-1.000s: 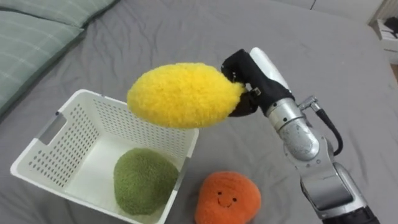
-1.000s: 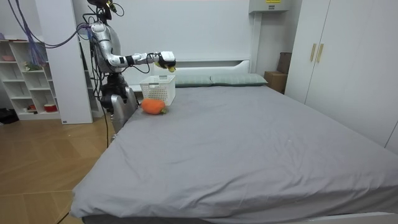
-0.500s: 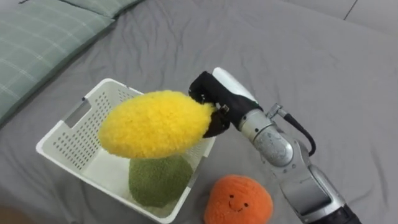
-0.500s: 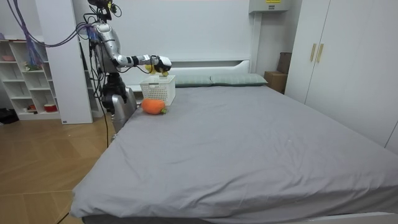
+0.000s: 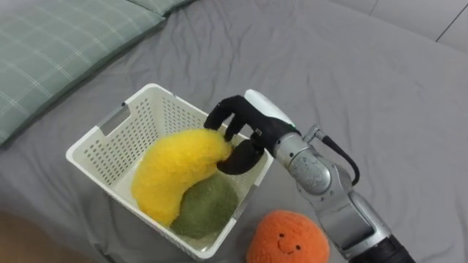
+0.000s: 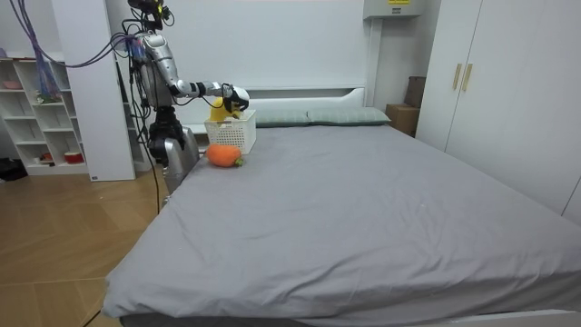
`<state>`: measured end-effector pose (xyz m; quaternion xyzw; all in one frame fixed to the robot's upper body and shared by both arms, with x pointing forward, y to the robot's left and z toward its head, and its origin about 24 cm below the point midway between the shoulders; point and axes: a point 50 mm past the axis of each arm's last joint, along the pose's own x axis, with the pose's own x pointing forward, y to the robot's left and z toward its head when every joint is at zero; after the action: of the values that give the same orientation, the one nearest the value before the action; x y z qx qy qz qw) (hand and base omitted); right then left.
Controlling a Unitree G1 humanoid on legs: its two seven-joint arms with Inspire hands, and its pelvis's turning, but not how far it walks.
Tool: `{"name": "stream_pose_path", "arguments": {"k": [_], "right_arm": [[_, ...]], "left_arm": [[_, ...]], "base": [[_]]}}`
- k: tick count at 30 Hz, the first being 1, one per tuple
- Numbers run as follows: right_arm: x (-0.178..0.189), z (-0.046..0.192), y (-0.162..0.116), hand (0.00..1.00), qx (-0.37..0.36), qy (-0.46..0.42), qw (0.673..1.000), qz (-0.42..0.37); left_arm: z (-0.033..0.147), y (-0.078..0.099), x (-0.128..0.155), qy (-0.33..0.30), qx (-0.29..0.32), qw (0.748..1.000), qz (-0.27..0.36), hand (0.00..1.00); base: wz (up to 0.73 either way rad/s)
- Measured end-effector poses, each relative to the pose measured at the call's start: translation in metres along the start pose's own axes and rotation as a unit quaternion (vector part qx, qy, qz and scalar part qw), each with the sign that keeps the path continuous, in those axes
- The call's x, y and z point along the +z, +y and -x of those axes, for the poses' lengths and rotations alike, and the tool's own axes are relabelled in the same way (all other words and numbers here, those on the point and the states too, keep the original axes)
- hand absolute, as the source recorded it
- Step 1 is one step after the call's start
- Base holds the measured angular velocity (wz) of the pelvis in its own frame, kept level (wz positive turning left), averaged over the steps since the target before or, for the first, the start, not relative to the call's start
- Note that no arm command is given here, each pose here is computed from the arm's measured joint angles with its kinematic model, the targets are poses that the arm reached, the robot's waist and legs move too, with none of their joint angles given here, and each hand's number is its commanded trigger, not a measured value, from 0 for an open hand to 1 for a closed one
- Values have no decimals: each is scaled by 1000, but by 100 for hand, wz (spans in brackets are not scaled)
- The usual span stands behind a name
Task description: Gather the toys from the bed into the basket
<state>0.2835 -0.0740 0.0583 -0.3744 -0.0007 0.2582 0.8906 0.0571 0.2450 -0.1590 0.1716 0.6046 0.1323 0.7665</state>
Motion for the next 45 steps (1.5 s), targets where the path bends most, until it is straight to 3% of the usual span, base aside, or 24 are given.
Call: {"name": "stream_pose_path", "arguments": {"k": [15,34,40,45], "right_arm": [[0,0,0,0,-1,-1,1000,1],[0,1,-5,0,-28,-14,999,-21],[-4,3,-12,0,-40,-21,995,-87],[-20,10,-30,0,-93,-7,984,-152]], "left_arm": [[0,-2,14,-24,-1,1000,6,0],[-1,3,7,-11,7,1000,22,0],[-1,2,5,-6,8,1000,26,0],[0,3,-3,2,16,1000,27,0]], "base": [[0],[0],[0],[-14]]}}
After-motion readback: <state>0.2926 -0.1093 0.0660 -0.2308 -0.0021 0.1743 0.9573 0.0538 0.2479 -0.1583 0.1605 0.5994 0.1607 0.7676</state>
